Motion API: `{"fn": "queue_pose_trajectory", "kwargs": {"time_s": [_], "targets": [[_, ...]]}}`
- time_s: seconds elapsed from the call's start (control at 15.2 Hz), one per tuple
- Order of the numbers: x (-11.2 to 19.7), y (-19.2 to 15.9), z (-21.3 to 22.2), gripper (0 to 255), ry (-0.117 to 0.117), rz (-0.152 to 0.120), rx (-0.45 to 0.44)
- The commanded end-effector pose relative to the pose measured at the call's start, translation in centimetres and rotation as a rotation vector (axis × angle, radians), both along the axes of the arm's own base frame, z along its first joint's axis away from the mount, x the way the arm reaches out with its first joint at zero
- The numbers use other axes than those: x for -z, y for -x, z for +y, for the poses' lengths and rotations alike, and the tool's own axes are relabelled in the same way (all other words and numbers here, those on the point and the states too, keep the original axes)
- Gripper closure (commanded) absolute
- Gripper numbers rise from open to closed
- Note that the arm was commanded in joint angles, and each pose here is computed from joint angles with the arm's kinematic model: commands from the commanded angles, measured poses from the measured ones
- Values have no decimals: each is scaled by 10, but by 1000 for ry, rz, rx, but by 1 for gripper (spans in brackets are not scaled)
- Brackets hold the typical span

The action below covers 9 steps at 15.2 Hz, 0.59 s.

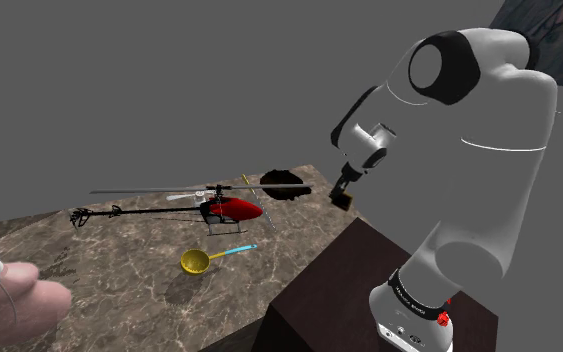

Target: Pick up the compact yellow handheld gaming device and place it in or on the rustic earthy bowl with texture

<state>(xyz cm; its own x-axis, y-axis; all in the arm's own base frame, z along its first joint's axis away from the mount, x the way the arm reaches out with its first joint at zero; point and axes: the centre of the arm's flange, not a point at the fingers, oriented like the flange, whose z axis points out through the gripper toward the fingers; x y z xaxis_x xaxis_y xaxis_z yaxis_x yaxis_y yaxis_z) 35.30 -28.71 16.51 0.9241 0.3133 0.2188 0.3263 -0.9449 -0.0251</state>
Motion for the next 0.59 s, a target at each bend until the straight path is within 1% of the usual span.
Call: {"fn": "queue_pose_trajectory", "kwargs": {"time_s": [0.0,0.53], "targets": [[-11,0,0,255,0,1,0],[-53,0,0,255,0,1,0]]}}
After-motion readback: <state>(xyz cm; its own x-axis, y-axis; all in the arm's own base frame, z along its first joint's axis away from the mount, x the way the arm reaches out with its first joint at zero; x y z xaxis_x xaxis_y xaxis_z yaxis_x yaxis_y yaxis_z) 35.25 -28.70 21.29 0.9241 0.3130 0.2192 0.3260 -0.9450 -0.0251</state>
